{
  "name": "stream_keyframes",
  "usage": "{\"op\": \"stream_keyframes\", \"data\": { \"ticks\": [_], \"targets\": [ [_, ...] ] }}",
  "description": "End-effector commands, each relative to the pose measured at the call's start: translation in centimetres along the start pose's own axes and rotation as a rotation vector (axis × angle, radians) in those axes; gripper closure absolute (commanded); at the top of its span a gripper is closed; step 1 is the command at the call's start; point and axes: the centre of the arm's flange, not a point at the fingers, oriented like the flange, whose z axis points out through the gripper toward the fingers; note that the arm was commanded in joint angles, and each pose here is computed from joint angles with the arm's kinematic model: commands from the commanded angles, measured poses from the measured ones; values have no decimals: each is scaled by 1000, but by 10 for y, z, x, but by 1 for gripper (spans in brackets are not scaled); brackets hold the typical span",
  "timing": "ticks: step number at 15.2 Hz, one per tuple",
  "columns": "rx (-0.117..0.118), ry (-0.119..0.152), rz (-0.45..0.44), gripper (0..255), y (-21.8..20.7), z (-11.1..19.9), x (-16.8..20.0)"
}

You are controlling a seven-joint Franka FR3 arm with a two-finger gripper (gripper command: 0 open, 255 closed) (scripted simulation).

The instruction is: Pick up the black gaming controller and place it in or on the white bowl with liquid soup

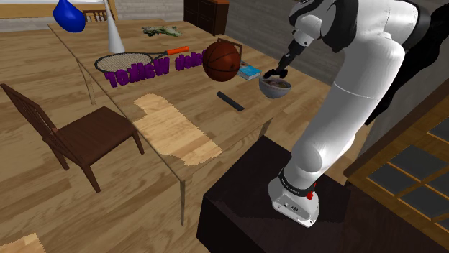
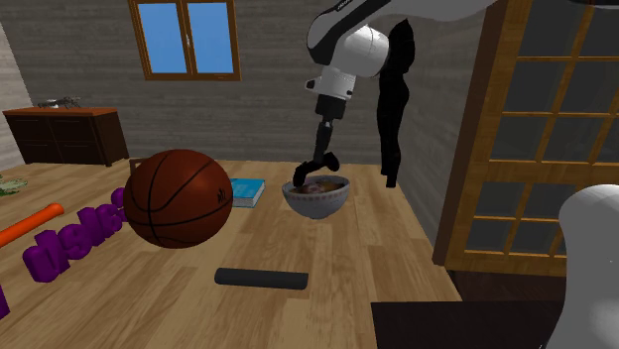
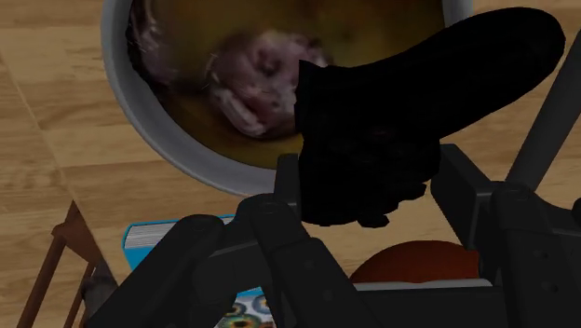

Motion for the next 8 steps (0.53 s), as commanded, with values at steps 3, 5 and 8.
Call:
{"op": "stream_keyframes", "data": {
  "ticks": [3,5,8],
  "targets": [
    [0,0,0,255,4,20,-5],
    [0,0,0,255,5,30,-8],
    [0,0,0,255,7,45,-11]
  ]
}}
